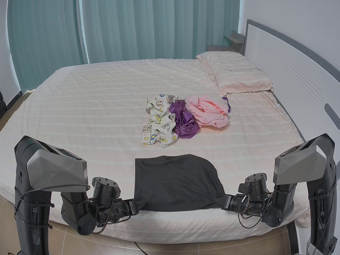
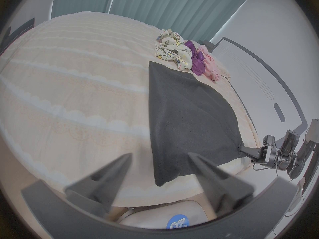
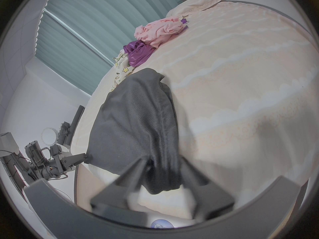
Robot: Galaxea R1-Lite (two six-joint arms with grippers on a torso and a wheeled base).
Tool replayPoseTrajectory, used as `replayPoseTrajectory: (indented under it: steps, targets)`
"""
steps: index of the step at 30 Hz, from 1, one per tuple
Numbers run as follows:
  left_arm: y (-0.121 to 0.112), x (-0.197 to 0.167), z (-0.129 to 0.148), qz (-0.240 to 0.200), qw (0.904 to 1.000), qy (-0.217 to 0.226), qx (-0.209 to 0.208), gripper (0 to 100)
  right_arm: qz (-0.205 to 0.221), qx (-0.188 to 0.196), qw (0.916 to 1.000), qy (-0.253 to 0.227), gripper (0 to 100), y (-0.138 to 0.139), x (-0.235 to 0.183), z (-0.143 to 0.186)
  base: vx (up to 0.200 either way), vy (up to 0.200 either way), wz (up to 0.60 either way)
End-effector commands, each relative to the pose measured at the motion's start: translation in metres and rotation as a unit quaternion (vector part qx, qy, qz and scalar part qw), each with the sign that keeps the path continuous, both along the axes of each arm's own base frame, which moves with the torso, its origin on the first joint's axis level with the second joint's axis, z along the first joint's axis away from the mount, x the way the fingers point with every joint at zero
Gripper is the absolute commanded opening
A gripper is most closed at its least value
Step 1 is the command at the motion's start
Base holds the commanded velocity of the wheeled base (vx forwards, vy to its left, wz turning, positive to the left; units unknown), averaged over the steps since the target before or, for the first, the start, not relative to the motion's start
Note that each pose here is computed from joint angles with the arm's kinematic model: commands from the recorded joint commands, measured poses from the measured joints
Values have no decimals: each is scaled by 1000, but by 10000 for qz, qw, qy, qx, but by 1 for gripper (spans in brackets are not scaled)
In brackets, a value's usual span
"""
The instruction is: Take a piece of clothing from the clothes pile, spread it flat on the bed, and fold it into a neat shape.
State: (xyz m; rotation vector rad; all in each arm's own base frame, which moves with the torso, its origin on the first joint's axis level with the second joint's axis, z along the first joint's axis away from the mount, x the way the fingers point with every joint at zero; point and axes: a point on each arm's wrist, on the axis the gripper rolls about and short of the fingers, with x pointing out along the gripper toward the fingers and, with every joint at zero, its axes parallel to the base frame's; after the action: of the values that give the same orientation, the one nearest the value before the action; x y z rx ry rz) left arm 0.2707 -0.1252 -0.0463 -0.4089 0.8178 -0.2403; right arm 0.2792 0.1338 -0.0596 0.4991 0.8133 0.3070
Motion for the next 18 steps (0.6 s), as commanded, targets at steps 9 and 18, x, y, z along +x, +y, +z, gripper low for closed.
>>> replayPoseTrajectory:
  steps: [9, 18]
  targets:
    - [18, 15, 14, 341, 9989, -254, -202, 100, -446, 164, 9981, -384, 100, -24, 13, 27, 0, 0, 0]
    - [22, 36, 49, 759, 9881, -657, -1168, 100, -642, 557, 9933, -787, 100, -10, 51, 25, 0, 0, 0]
